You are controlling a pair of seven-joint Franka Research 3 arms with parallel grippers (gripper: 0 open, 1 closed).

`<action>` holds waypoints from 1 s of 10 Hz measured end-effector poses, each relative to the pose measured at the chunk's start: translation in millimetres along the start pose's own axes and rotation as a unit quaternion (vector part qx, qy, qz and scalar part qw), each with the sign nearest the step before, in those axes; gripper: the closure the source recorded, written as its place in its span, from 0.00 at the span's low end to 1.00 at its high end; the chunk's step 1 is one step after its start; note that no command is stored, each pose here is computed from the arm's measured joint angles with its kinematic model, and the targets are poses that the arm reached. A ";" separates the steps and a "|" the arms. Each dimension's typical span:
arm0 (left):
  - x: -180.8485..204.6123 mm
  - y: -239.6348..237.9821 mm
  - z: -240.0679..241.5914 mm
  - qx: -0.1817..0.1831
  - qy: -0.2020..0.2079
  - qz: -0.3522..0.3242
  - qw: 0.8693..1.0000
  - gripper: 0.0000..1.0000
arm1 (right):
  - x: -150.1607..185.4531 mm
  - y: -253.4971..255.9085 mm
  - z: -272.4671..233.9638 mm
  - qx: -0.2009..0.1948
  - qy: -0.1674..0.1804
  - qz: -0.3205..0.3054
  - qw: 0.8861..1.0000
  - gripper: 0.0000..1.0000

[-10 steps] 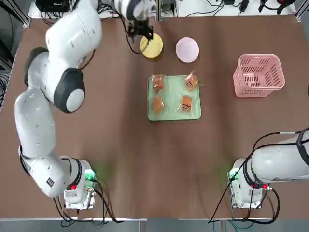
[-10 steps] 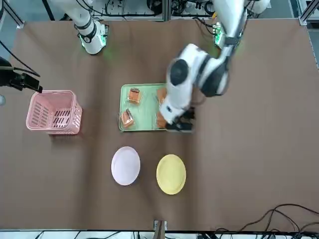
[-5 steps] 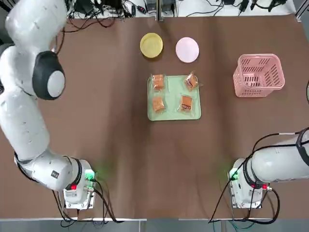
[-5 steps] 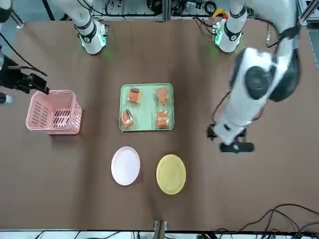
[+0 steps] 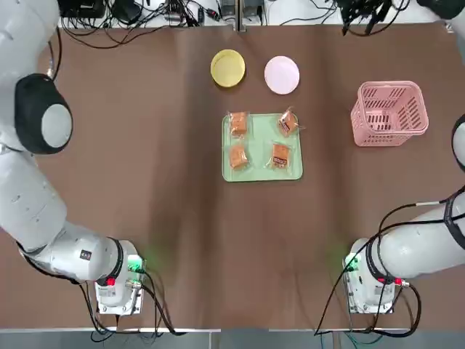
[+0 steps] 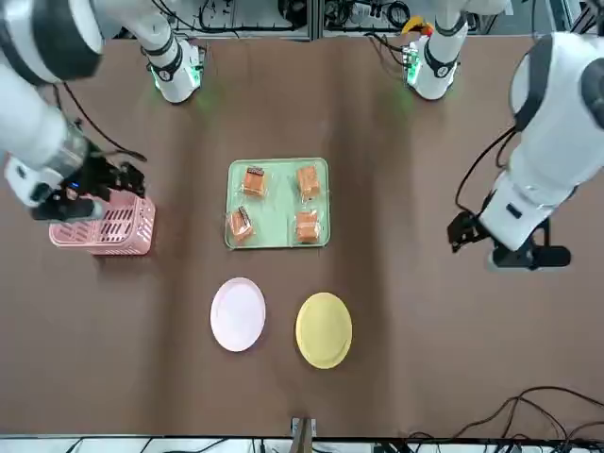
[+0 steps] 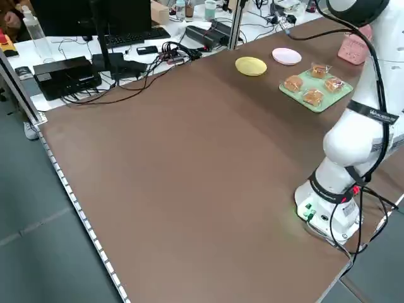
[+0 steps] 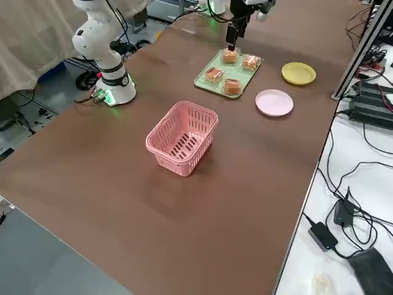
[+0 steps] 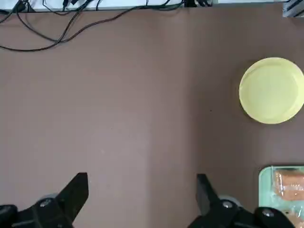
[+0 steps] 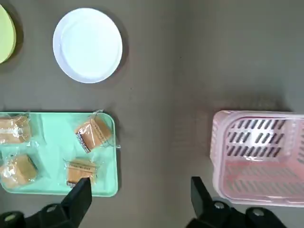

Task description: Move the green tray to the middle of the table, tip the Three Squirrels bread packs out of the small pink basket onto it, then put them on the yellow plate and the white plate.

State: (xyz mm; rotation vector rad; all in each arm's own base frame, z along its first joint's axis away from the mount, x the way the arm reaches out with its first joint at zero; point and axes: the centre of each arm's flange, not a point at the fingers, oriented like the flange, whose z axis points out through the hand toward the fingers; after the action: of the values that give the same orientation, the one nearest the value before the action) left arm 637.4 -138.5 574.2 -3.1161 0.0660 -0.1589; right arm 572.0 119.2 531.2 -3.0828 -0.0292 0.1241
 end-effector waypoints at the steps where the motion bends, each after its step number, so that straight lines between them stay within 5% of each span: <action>1: -9.1 -6.6 1.1 -0.002 -0.005 0.024 1.000 0.00 | -0.9 -13.2 17.9 -0.001 0.003 0.004 1.000 0.07; 4: -42.9 6.3 16.3 -0.006 0.027 0.067 0.997 0.00 | -22.3 -82.3 91.6 -0.004 0.008 0.043 0.999 0.08; 7: -65.8 40.3 44.0 -0.010 0.013 0.091 0.996 0.00 | -72.6 -156.8 185.3 -0.006 0.021 0.096 0.995 0.08; 10: -75.1 116.5 96.1 -0.028 -0.002 0.072 0.997 0.00 | -92.8 -172.4 248.9 -0.007 0.027 0.116 0.993 0.08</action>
State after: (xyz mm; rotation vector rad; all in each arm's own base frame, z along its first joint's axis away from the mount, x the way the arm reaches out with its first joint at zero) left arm 567.8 -249.8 468.3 -3.1517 0.2992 -0.1513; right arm 456.5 303.1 300.7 -3.0910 0.3314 0.0503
